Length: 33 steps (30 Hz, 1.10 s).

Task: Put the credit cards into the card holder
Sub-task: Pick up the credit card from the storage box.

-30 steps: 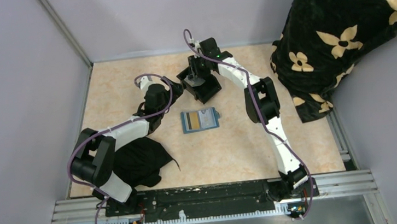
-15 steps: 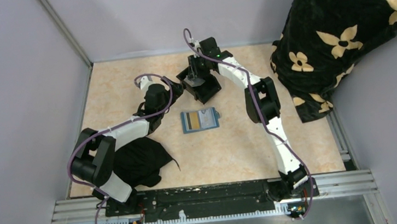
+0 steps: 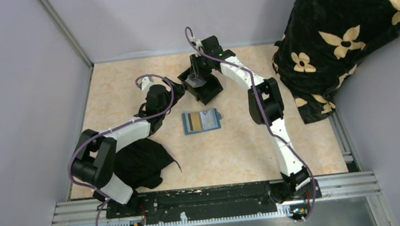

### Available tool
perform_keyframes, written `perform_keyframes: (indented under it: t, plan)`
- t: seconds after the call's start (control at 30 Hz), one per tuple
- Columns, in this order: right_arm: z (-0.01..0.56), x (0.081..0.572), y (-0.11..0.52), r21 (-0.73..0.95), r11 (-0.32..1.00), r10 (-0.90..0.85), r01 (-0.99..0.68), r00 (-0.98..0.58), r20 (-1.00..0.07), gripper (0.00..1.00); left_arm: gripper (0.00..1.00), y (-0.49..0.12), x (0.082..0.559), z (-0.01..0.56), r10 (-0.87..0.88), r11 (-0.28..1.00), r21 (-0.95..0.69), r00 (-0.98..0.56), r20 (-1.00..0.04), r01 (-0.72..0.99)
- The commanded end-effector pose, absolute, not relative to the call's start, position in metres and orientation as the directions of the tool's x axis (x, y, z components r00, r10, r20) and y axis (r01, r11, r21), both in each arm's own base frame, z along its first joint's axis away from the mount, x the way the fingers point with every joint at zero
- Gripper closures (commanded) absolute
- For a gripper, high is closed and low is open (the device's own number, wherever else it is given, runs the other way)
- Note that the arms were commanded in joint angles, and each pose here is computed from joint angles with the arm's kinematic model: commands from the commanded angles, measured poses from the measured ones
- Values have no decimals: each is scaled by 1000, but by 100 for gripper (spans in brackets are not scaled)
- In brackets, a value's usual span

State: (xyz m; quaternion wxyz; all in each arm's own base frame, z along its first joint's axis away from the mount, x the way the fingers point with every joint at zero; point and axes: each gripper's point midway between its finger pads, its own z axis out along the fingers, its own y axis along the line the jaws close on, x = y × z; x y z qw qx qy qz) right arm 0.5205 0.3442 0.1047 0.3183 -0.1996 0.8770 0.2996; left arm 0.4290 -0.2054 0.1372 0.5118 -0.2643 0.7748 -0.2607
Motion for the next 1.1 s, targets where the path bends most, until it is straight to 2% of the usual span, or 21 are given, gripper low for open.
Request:
perform_keyframes:
  t: [0.0,0.57,0.7,1.07]
  plan:
    - [163,513,352,385,707,-141,-593,-652,-745,74,5,-208,433,142,-685,714,-687,-336,-646,-135]
    - [156,535,315,180,849,-199,-496,-617,-761,89,5,-211,435,144,-686,711,-692,-336,-645,-122]
    - [159,540,307,120,876,-214,-467,-601,-770,100,5,-211,436,145,-684,713,-691,-335,-647,-121]
    - [173,544,296,-54,908,-293,-416,-537,-791,100,5,-207,437,148,-676,724,-678,-318,-665,-123]
